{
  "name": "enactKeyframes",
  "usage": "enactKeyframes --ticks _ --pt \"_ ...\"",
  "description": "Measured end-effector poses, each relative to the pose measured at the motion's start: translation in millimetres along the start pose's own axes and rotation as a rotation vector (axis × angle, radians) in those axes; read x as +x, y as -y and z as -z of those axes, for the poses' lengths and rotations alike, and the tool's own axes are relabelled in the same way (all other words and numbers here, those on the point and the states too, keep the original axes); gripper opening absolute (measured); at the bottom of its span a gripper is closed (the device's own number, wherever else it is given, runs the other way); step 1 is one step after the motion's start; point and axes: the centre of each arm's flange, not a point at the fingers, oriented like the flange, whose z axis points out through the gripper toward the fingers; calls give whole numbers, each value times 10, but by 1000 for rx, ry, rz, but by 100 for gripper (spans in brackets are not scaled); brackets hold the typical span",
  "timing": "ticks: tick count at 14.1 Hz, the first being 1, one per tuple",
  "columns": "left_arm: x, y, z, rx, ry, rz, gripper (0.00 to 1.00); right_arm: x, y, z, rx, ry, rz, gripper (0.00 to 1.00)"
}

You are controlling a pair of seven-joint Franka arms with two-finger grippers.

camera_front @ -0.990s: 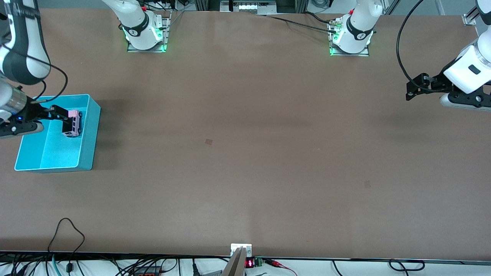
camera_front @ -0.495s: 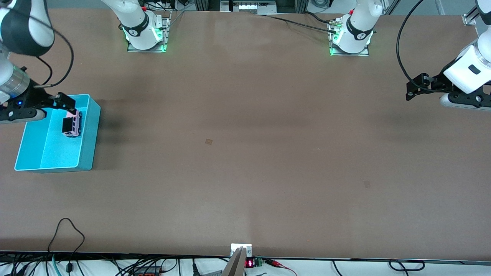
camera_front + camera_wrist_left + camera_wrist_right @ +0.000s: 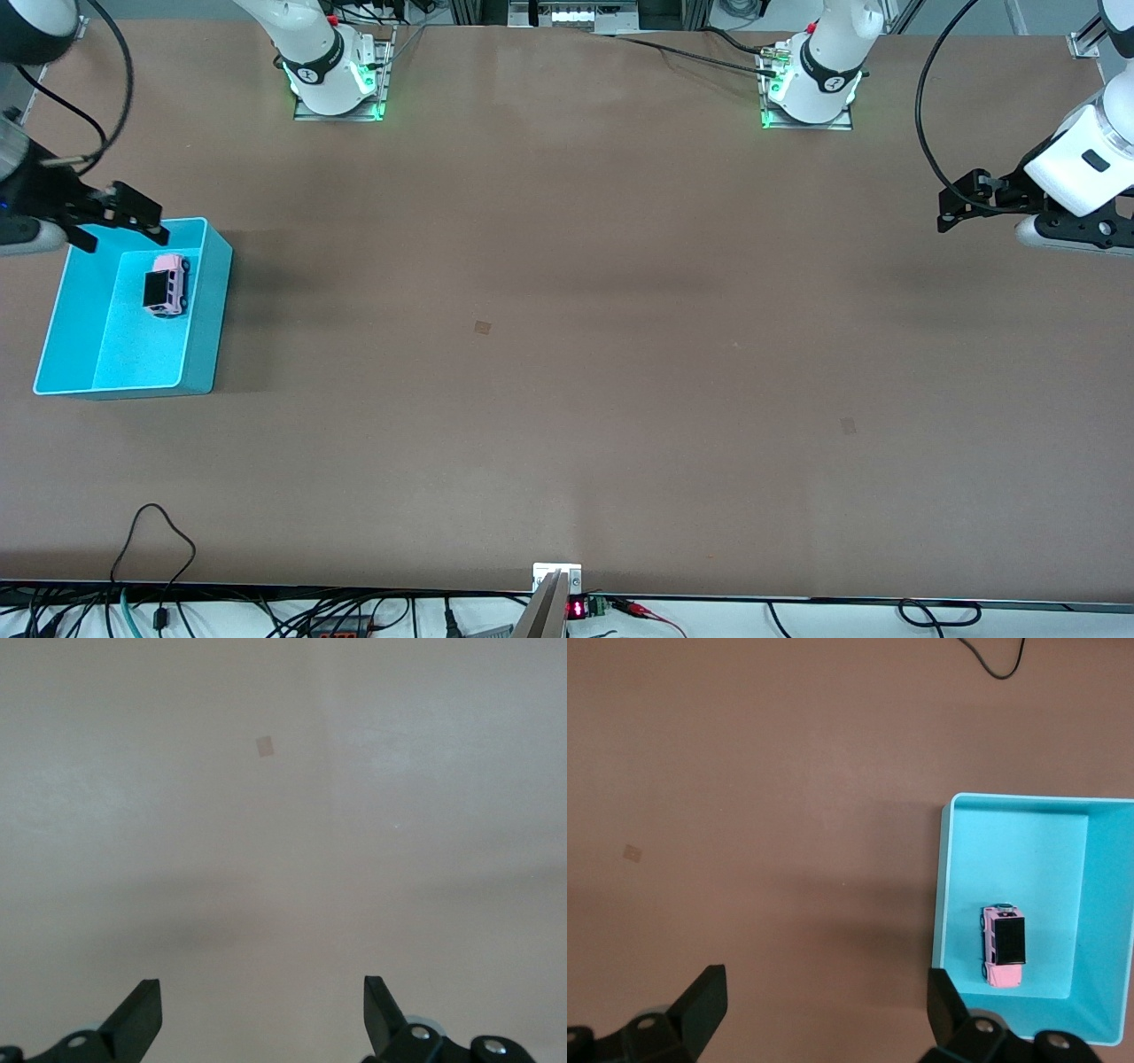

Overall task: Wind and store pink jeep toy
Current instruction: 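Raise the right gripper up out of the bin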

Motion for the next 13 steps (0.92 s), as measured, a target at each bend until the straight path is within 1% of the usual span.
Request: enactKeyframes --ticks 3,5,6,8,9,13 --pt "0 0 0 0 0 0 100 0 62 291 1 -6 5 100" --pt "0 0 0 0 0 0 100 -6 143 389 0 1 -25 100" --pt "0 0 0 0 0 0 100 -9 179 398 -9 8 -31 100" --pt "0 0 0 0 0 0 100 -6 215 390 -54 16 -24 100" --pt "0 0 0 0 0 0 100 -5 215 384 -67 19 -22 100" --pt "0 0 0 0 0 0 100 -4 215 381 -67 21 -25 100"
